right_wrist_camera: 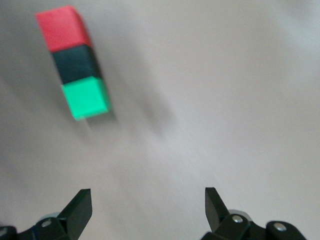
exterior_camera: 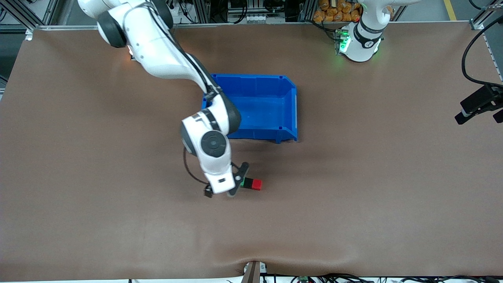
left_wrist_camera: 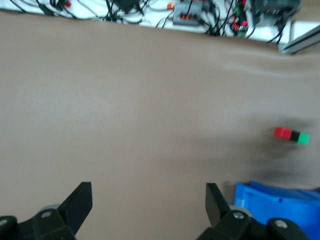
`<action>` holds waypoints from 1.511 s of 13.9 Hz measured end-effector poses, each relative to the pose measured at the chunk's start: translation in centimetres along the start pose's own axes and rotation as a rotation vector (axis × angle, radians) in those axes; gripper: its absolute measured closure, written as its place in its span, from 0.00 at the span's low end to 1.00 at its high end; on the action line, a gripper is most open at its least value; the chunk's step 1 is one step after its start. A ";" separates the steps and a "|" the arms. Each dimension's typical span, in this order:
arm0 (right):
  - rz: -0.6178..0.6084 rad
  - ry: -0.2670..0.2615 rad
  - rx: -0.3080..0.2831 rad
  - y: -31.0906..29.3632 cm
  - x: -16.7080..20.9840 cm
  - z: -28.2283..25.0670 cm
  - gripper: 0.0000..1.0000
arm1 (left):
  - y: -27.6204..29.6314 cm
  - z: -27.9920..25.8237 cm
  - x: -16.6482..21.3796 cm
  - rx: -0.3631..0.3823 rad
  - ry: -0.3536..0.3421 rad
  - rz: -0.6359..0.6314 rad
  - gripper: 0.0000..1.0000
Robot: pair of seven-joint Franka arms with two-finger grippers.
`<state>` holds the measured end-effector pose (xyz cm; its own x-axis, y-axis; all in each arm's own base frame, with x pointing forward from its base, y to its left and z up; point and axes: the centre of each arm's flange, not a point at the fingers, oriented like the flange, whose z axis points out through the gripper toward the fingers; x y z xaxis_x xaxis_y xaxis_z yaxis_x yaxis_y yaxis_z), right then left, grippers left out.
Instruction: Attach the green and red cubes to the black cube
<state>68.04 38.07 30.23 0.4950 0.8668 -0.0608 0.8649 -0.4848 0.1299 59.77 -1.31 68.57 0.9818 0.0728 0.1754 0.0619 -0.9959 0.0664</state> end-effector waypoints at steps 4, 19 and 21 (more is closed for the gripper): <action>0.168 -0.009 0.007 7.5 -6.0 -4.5 0.00 | 0.1 3.0 -0.5 0.004 -0.066 0.009 0.00; 0.682 -0.039 0.150 24.6 -38.6 -12.2 0.00 | -0.1 2.1 -5.5 0.012 -0.090 0.013 0.00; 0.732 -0.031 0.162 24.4 -42.5 -13.5 0.00 | -0.4 1.7 -5.7 0.013 -0.083 0.027 0.00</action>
<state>66.97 -9.01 49.30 0.9485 0.3139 -0.0429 0.3142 -0.9494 0.0004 54.41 -1.42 65.90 0.9946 0.0421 0.0944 0.0375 -0.9981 0.0496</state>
